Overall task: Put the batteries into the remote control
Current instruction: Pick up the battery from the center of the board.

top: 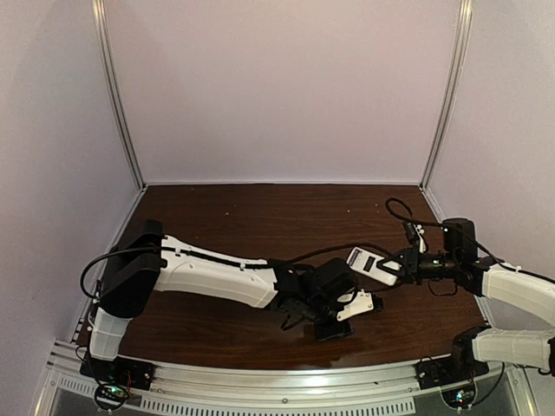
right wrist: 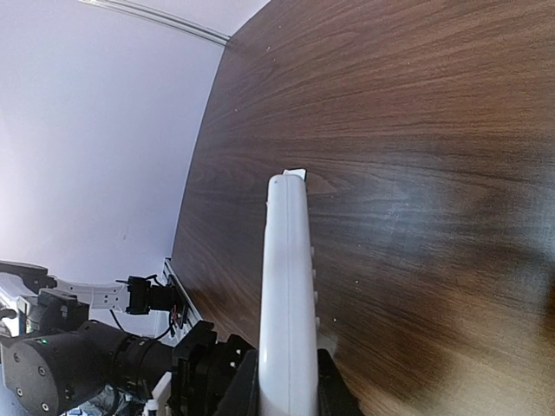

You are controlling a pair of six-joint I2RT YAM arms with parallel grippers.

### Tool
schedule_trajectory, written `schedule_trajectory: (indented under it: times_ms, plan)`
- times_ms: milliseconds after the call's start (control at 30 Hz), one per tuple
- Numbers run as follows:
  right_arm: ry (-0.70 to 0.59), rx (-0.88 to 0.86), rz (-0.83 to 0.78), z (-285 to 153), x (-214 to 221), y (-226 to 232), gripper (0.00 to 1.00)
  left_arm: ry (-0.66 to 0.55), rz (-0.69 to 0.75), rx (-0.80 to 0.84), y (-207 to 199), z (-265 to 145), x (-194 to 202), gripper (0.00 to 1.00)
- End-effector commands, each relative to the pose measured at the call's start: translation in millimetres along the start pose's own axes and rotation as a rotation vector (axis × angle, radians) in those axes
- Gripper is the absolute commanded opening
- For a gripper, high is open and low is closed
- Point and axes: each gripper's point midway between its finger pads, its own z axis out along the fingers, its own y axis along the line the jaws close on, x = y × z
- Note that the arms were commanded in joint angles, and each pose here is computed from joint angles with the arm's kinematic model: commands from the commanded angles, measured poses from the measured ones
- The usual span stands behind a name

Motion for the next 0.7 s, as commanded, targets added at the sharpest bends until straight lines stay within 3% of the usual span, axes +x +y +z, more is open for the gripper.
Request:
schedule_trajectory:
  times_ms: [0,400,567,667]
  plan:
    - [-0.014,-0.019,-0.002,-4,-2,2,0.0,0.048,0.03,-0.003,0,10,8,0.42]
    - [-0.014,-0.022,0.002,-2,-5,0,0.0,0.141,0.032,-0.027,1,27,37,0.27]
    - [-0.011,-0.031,-0.026,-2,-5,2,0.0,0.164,0.015,-0.073,8,26,44,0.12]
    - [-0.008,-0.002,-0.045,-3,-6,0,0.0,0.119,0.002,-0.056,3,17,43,0.03]
